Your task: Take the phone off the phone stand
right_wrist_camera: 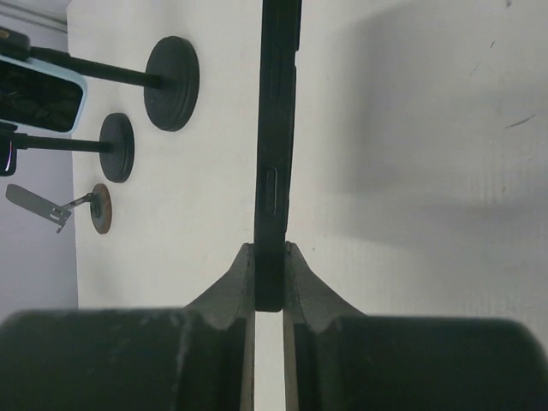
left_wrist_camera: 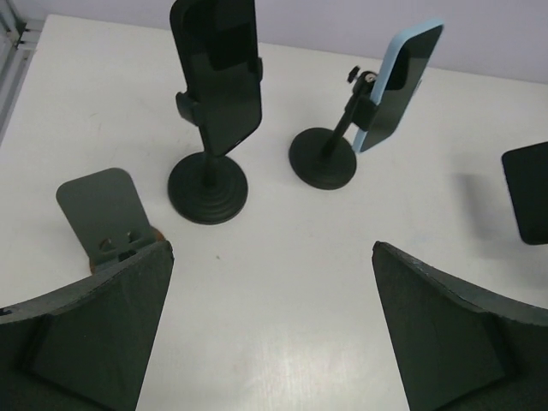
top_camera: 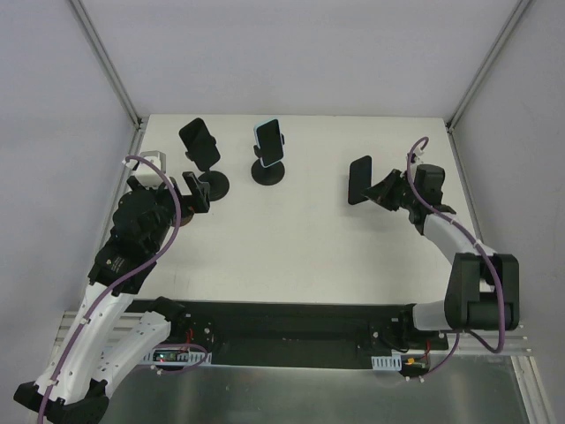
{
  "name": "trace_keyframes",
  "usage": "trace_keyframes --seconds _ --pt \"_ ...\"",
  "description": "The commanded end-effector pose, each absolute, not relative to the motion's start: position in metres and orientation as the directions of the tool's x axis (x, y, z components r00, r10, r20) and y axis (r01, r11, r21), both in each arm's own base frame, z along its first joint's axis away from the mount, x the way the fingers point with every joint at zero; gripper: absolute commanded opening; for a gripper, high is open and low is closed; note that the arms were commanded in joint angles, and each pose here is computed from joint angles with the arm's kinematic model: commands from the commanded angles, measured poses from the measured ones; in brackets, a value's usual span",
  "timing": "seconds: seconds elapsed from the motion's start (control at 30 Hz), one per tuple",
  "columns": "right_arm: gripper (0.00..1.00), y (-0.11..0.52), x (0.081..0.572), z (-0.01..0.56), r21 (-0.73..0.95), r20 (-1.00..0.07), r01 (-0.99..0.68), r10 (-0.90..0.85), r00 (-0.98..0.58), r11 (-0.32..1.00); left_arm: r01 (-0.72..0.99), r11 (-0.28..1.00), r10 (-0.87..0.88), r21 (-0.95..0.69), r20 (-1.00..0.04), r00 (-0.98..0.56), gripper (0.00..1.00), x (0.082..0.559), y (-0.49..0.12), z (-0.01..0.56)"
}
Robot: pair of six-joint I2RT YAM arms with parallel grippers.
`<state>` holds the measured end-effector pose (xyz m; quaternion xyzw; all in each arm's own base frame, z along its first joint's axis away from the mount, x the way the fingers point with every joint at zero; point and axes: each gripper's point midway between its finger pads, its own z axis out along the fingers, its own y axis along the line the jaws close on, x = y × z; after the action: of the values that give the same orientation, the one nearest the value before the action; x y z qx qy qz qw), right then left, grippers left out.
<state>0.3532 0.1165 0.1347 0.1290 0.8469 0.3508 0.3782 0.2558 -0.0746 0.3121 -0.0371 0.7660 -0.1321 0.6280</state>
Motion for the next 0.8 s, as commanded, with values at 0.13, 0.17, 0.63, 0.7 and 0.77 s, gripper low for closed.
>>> trace_keyframes --seconds 0.13,0.17,0.63,0.7,0.77 --pt "0.01 0.098 0.404 0.135 0.718 -0.541 -0.138 0.423 -0.727 0.682 0.009 0.991 -0.133 -0.137 -0.971 -0.199 0.99 0.264 -0.049 0.3" --pt "0.01 0.096 0.411 0.13 0.721 -0.531 -0.13 0.422 -0.735 0.68 0.006 0.99 -0.134 -0.139 -0.97 -0.202 0.99 0.264 -0.049 0.298" --pt "0.1 0.088 0.433 0.094 0.777 -0.406 -0.059 0.428 -0.808 0.626 -0.025 0.977 -0.21 -0.21 -0.954 -0.213 0.99 0.268 -0.038 0.294" --pt "0.16 0.088 0.432 0.09 0.782 -0.395 -0.054 0.427 -0.813 0.621 -0.026 0.977 -0.211 -0.211 -0.955 -0.208 0.99 0.267 -0.037 0.295" --pt "0.19 0.088 0.431 0.084 0.784 -0.38 -0.041 0.427 -0.821 0.62 -0.027 0.977 -0.21 -0.209 -0.956 -0.207 0.99 0.267 -0.037 0.295"
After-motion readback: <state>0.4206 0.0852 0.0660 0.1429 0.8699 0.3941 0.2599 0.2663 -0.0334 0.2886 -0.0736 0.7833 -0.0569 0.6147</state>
